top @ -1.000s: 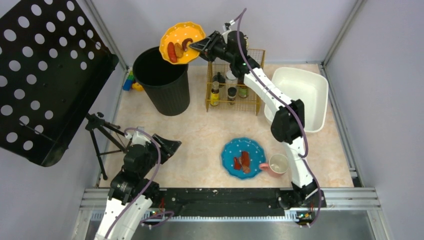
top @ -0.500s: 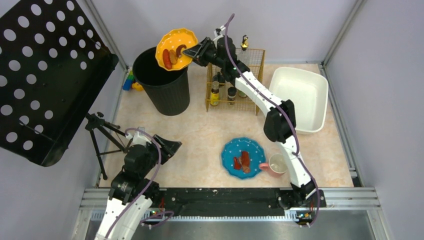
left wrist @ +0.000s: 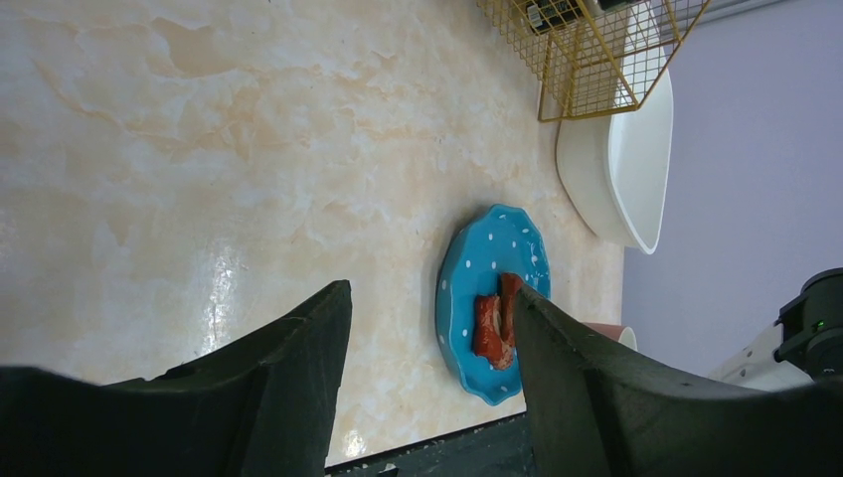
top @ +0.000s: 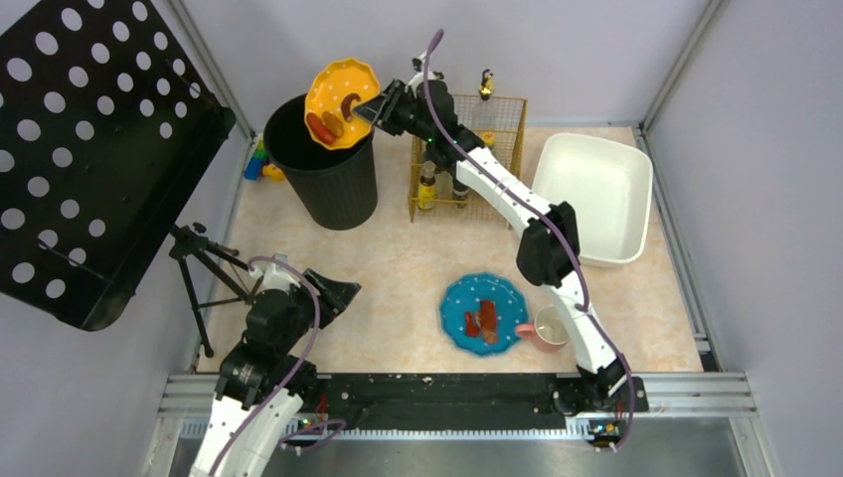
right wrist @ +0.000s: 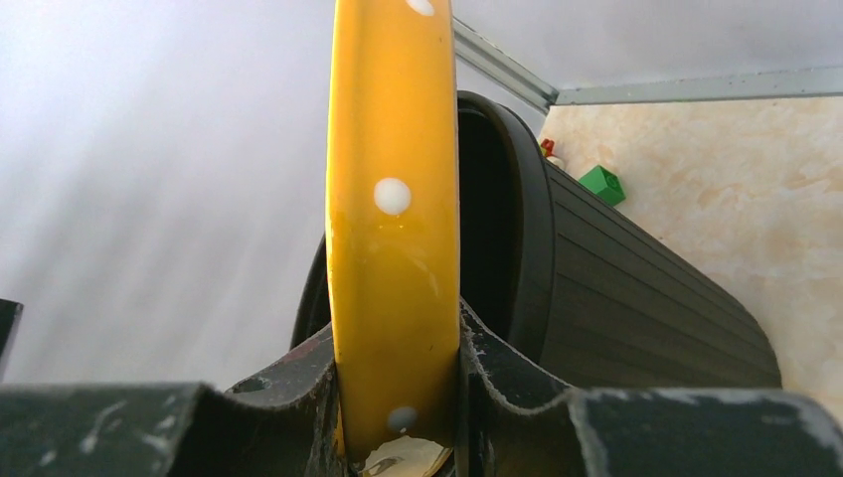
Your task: Clear the kitchen counter
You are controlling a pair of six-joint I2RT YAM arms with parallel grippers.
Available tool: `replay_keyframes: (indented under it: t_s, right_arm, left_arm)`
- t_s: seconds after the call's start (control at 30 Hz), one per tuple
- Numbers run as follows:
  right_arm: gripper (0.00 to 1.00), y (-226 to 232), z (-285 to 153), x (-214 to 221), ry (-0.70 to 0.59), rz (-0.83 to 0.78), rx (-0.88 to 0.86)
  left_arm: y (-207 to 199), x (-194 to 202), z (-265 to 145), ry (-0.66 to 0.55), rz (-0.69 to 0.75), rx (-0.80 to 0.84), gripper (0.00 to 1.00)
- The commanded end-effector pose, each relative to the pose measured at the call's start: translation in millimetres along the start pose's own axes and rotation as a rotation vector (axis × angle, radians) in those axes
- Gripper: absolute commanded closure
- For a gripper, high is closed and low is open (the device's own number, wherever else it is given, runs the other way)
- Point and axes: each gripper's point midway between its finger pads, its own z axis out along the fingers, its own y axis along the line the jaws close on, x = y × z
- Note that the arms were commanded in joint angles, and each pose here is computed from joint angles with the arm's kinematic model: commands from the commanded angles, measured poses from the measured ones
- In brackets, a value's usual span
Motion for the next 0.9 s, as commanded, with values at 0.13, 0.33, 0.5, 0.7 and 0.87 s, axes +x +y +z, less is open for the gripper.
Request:
replay_keyframes:
  t_s: [0.13, 0.33, 0.5, 0.7, 0.87]
  right_arm:
    - [1.0, 124.7, -28.2, -67.7, -0.247, -0.235, -0.294]
    - [1.0, 131.2, -26.7, -56.4, -0.248, -0.395, -0.304]
    - [1.0, 141.4, -27.6, -46.5, -0.254, -0.552, -0.303]
    - [1.0, 148.0, -26.5, -36.4, -0.263, -0.661, -0.31]
    - [1.0, 163.6, -26.8, -28.9, -0.321, -0.775, -0.332]
  left_arm:
    - [-5.5, -3.2, -1.9, -0.016, 0.022, 0.03, 0.34]
    - [-5.2, -2.8, -0.9, -0.016, 0.02, 0.031, 0.34]
    - [-4.5, -1.8, -0.1, -0.011, 0.02, 0.029, 0.34]
    - [-5.7, -2.0, 1.3, -0.007, 0.021, 0.03, 0.34]
    - [-3.5, -0.7, 2.7, -0.002, 0.022, 0.024, 0.34]
